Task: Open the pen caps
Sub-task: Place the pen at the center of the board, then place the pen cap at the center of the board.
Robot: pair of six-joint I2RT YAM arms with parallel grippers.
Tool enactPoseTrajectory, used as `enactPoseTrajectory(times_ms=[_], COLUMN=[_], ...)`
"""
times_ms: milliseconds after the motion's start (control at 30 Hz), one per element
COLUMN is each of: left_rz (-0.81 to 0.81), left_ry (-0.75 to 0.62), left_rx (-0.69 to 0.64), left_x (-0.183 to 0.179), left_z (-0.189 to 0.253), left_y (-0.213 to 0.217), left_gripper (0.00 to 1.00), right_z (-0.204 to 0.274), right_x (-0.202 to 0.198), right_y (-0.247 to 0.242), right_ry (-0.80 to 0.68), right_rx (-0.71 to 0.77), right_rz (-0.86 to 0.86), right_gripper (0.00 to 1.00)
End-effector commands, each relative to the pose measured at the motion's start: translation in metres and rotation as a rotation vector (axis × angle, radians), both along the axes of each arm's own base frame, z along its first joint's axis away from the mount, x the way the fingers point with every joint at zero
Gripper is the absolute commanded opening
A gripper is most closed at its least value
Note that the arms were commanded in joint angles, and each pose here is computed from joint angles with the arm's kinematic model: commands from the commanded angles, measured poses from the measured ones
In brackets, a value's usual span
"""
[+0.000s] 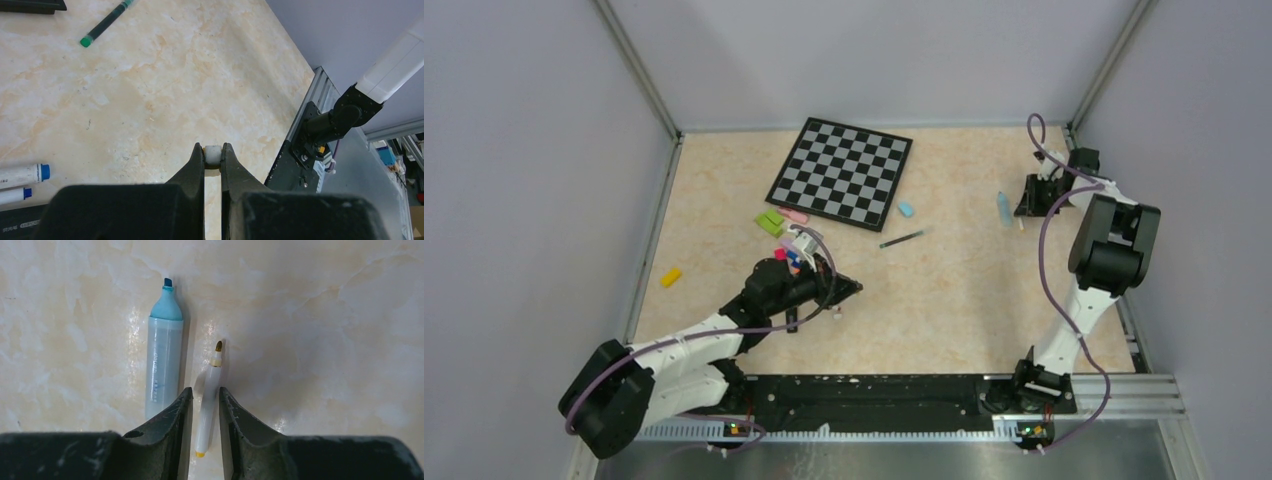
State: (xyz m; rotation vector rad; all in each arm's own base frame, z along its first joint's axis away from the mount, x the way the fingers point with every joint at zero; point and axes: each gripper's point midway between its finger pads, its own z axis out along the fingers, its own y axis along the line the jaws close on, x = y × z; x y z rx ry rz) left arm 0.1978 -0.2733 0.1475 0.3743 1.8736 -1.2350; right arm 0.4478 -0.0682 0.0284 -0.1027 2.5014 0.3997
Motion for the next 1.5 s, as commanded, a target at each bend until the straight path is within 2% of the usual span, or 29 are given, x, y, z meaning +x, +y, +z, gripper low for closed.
enactPoseTrajectory(times_ms=[0,267,500,733,933,1033,1300,1467], left_rz=[-0.029,-0.045,-0.04,0.033,0.124,0.146,0.171,0.173], left_ry=[-0.046,-0.028,0.009,0.046,0.125,0.149,0.189,0.136], left_rx=[-0.05,-0.033,0.015,0.148,0.298,0.325,0.471,0.525], left_x=[0.005,0.013,0.033,0.082,0.136,0.164,0.219,0.244], left_z=[0.027,0.031,0.029,0.017,-0.009,-0.008,-0.043,-0.052], left_y=[-0.011,-0.022,-0.04,-0.065,-0.09,-0.111,-0.155,-0.171], left_gripper=[0.03,0.04,0.04,0.04,0.03,0.01,0.01,0.02], right_z=[0.039,0.068,0.086,0.133,0.138,0.136,0.134,0.14], right_x=[0.006,-0.004,-0.032,-0.068,-0.097,-0.103,-0.104,-0.106], right_y=[-0.003,-0.003,0.017,0.05,0.072,0.078,0.082,0.082], right_ry=[-0.111,-0.2,-0.256,-0.327,-0.411,-0.423,-0.373,-0.394], right_rx=[-0.031,-0.058,-0.029,0.047,0.089,0.116,0.165,0.177], right_rz=[-0.004,-0.012,0.043,0.167,0.231,0.241,0.252,0.248], right_gripper=[0.26,0.28,0.29,0.31,0.34,0.35,0.35,0.35])
